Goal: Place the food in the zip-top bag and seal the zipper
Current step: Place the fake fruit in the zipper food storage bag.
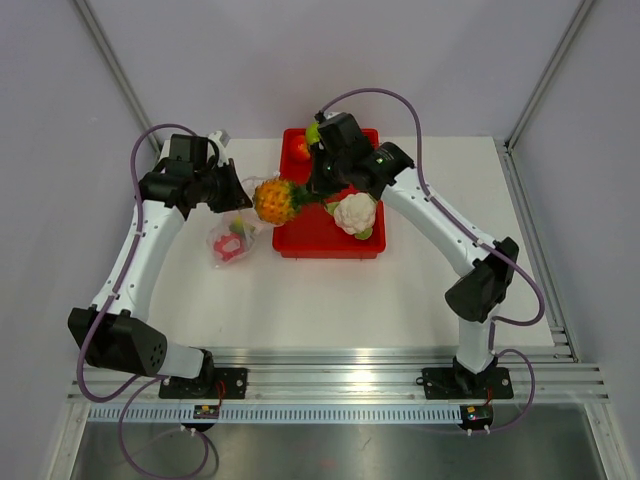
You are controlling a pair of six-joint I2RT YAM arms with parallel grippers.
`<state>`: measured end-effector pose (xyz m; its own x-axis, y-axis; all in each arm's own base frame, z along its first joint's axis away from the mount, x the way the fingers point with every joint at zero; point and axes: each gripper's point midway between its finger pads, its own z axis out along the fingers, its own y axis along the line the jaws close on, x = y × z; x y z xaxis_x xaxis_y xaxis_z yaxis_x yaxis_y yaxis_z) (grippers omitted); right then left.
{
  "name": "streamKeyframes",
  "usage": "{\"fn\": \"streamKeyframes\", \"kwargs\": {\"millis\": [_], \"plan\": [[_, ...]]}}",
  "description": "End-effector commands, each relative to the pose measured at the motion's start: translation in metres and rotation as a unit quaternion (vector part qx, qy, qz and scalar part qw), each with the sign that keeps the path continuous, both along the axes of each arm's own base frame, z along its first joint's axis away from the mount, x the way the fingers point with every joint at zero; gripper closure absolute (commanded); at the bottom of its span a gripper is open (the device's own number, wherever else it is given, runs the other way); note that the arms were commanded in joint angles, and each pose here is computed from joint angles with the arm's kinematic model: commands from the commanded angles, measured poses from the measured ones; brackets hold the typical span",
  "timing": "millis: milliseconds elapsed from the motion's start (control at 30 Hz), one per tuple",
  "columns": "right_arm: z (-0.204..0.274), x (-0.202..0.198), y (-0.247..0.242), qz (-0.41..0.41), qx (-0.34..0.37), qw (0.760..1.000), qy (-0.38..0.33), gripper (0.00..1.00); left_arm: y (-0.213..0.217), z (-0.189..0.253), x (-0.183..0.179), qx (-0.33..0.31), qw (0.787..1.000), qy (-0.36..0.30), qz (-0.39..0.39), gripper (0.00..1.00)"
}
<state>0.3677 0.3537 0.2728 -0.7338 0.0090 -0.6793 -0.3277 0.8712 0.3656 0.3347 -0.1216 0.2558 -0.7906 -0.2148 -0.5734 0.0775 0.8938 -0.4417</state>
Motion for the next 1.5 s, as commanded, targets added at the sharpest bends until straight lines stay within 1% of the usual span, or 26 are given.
{"fn": "streamKeyframes", "kwargs": {"millis": [0,200,300,400,567,600,667,700,833,933,1033,1067,1133,1167,1300,1367,1467], "plan": [[0.052,0.003,0.004,-0.002,0.013,0.998,-0.067,1.0,-0.011,0.028,0.006,-0.024,0.999,-0.041,-0.028,1.0],[0.089,0.0,0.016,0.01,0.054,0.993,-0.1,1.0,-0.016,0.02,0.004,-0.019,0.999,-0.029,-0.042,1.0],[0.094,-0.001,0.023,0.019,0.062,0.993,-0.101,1.0,-0.018,0.02,0.004,-0.02,0.998,-0.03,-0.046,1.0],[0.081,-0.007,0.032,0.037,0.05,0.994,-0.09,1.0,-0.019,0.023,0.005,-0.02,0.998,-0.032,-0.048,1.0],[0.039,-0.011,0.038,0.05,-0.002,0.997,-0.055,1.0,-0.02,0.029,0.008,-0.021,0.998,-0.039,-0.048,1.0],[0.022,-0.012,0.036,0.051,-0.017,0.998,-0.04,1.0,-0.02,0.031,0.008,-0.022,0.998,-0.042,-0.048,1.0],[0.006,-0.014,0.033,0.053,-0.033,0.998,-0.031,1.0,-0.02,0.036,0.008,-0.022,0.998,-0.046,-0.047,1.0],[-0.012,-0.015,0.029,0.051,-0.054,0.997,-0.018,1.0,-0.02,0.036,0.009,-0.021,0.998,-0.046,-0.047,1.0],[-0.034,-0.014,0.016,0.036,-0.094,0.995,-0.006,1.0,-0.022,0.037,0.01,-0.027,0.997,-0.047,-0.051,1.0],[-0.017,-0.01,0.013,0.022,-0.09,0.995,-0.025,1.0,-0.027,0.034,0.009,-0.038,0.997,-0.039,-0.058,1.0],[0.01,-0.011,0.025,0.031,-0.056,0.997,-0.043,1.0,-0.035,0.03,0.007,-0.039,0.996,-0.032,-0.071,1.0],[0.027,-0.013,0.032,0.039,-0.036,0.997,-0.054,1.0,-0.036,0.03,0.006,-0.037,0.996,-0.032,-0.076,1.0],[0.038,-0.015,0.04,0.044,-0.021,0.997,-0.063,1.0,-0.04,0.027,0.004,-0.034,0.996,-0.027,-0.081,1.0],[0.052,-0.017,0.046,0.048,-0.003,0.996,-0.072,1.0,-0.044,0.027,0.003,-0.032,0.995,-0.027,-0.086,1.0],[0.078,-0.023,0.056,0.063,0.046,0.993,-0.087,1.0,-0.045,0.027,0.001,-0.026,0.995,-0.028,-0.091,1.0],[0.081,-0.027,0.061,0.072,0.058,0.992,-0.083,1.0,-0.045,0.028,0.001,-0.025,0.995,-0.028,-0.093,1.0],[0.064,-0.029,0.066,0.078,0.042,0.994,-0.068,1.0,-0.048,0.032,0.001,-0.03,0.994,-0.033,-0.097,1.0]]}}
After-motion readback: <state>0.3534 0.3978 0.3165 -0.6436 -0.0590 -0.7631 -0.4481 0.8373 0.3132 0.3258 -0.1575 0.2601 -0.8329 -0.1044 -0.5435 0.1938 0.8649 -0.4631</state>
